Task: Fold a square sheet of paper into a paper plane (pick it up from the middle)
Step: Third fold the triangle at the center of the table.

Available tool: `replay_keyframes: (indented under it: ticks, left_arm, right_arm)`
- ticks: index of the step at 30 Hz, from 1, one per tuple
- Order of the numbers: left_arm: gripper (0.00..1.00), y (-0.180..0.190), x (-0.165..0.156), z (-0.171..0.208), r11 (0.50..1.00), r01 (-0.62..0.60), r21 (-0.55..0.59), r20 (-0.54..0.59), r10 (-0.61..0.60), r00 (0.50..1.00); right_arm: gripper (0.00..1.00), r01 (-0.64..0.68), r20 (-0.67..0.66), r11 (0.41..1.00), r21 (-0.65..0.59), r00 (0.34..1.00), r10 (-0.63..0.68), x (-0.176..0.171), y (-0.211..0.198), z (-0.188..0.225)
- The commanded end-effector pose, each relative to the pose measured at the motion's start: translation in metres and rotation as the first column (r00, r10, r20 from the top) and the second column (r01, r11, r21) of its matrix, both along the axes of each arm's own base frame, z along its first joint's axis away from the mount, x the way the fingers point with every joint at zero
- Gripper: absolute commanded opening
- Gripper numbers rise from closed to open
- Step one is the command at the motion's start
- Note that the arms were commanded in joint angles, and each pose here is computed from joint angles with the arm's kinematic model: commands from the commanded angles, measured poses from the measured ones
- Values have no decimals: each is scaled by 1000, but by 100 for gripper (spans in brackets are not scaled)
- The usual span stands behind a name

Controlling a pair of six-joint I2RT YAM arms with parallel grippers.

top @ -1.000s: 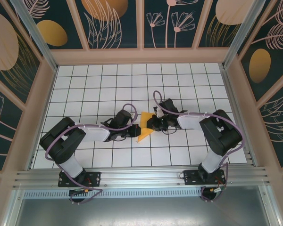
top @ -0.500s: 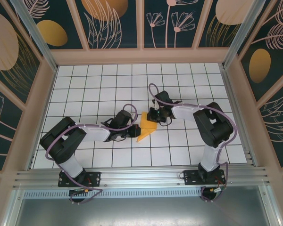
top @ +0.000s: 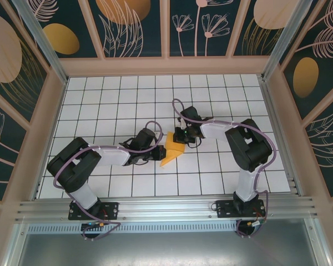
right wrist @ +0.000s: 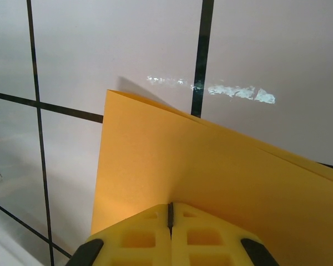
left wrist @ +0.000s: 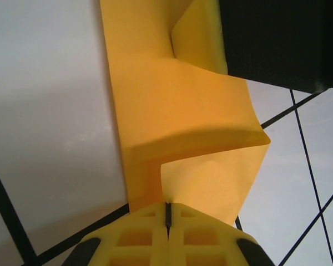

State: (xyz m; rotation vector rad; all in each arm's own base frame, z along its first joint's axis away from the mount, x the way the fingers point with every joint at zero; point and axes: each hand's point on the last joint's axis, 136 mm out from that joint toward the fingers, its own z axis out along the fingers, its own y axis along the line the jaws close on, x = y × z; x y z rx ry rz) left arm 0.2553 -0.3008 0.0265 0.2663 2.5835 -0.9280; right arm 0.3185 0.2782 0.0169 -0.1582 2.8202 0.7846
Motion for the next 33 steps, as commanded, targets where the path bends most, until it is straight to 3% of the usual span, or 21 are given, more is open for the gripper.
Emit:
replay_keyframes:
  ticks: [1, 17, 24, 33]
  left_arm:
    - [6, 2, 4, -3, 1000, 4, 28, 1, -4, 1000]
    - [6, 12, -3, -19, 998, -24, 63, -38, 26, 999]
    - [7, 13, -7, -23, 998, -13, 61, -49, 16, 999]
    - [7, 9, -7, -20, 999, 2, 40, -43, 0, 999]
  right_arm:
    - [6, -24, -78, 996, -91, 997, 17, -18, -13, -29]
    - [7, -19, -64, 997, -72, 998, 15, -14, -8, -20]
    - [12, 20, 19, 999, 30, 1000, -20, -4, -2, 28]
    - [8, 11, -19, 970, 242, 1000, -6, -59, 9, 54]
